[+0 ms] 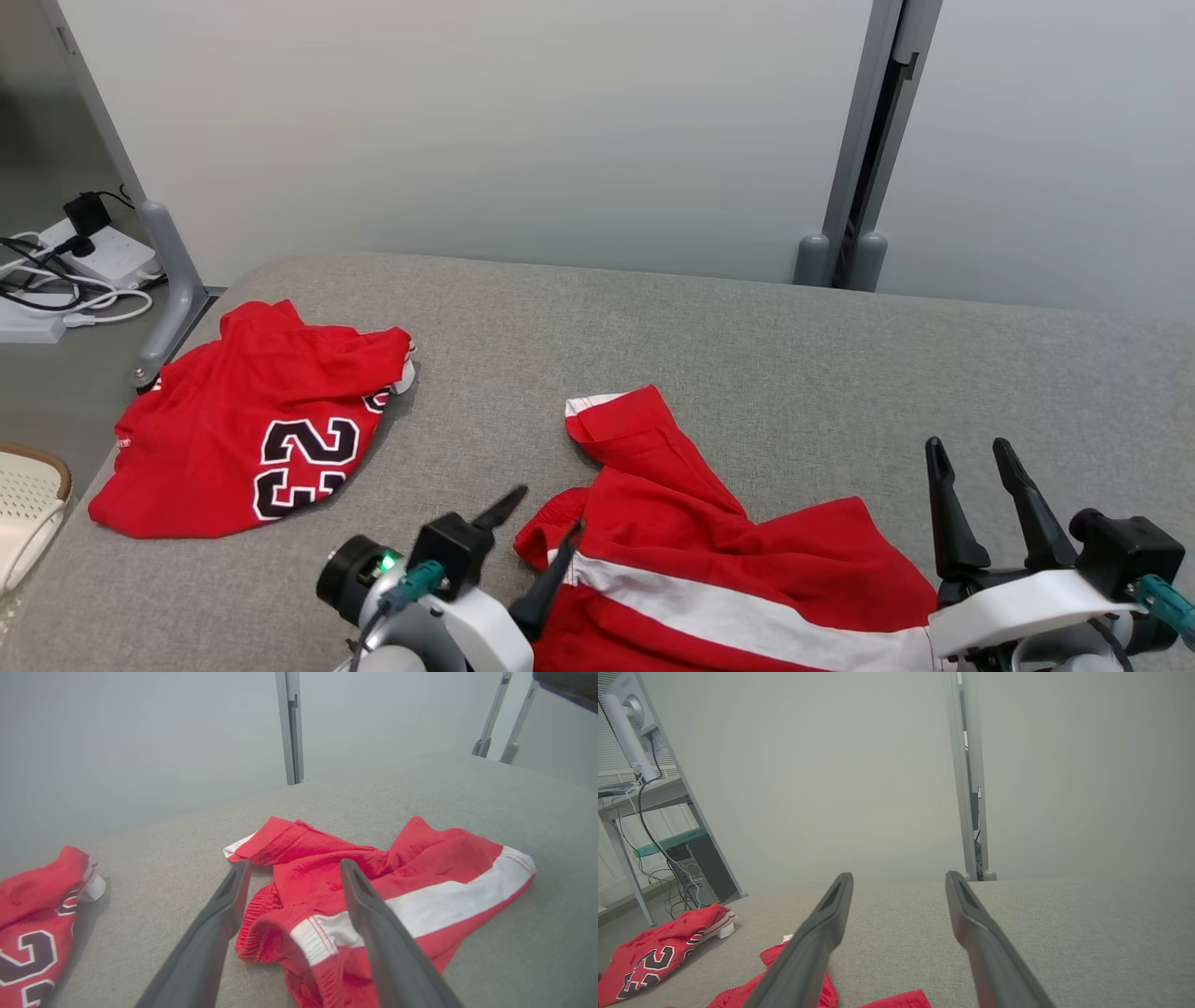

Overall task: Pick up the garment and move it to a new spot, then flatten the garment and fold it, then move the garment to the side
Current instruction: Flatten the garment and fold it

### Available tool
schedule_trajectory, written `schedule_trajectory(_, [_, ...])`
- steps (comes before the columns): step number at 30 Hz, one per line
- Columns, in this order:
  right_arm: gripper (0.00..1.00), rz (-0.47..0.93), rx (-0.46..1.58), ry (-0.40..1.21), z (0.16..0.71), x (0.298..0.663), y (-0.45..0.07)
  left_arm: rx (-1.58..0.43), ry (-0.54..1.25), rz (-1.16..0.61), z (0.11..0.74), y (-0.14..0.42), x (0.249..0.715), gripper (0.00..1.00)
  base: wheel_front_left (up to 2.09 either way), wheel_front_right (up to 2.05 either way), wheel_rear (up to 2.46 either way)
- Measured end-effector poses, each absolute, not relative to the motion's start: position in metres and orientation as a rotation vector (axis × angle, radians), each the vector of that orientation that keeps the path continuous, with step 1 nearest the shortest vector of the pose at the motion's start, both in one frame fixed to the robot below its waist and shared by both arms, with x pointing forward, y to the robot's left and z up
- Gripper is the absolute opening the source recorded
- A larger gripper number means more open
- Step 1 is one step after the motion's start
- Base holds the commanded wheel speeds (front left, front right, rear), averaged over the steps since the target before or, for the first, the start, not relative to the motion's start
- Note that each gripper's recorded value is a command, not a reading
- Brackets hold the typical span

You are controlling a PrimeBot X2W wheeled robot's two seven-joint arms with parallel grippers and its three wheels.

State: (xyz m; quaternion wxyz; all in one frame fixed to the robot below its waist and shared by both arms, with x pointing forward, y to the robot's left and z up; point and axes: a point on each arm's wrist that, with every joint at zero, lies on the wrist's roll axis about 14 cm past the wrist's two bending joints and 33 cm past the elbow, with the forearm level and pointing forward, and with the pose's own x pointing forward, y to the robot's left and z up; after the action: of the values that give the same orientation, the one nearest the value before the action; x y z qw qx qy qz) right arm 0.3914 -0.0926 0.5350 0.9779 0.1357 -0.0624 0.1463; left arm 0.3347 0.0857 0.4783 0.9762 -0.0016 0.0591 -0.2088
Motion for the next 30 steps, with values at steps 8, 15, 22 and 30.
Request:
schedule_trajectory(8, [1.00, 0.351, 0.266, -0.138, 0.542, 0.397, -0.074, -0.155, -0.040, -0.202, 0.522, 0.121, 0.358, 1.00, 0.00, 0.00, 0.00])
schedule_trajectory(15, [1.00, 0.458, 0.226, -0.088, 0.530, 0.403, -0.037, -0.212, -0.058, -0.044, 0.521, 0.155, 0.356, 1.00, 0.00, 0.00, 0.00])
schedule_trajectory(22, [1.00, 0.635, 0.110, 0.053, 0.506, 0.420, 0.014, -0.196, -0.036, -0.017, 0.508, 0.162, 0.347, 1.00, 0.00, 0.00, 0.00])
schedule_trajectory(30, [1.00, 0.806, -0.068, 0.241, 0.465, 0.440, 0.064, -0.210, -0.019, 0.040, 0.501, 0.177, 0.344, 1.00, 0.00, 0.00, 0.00])
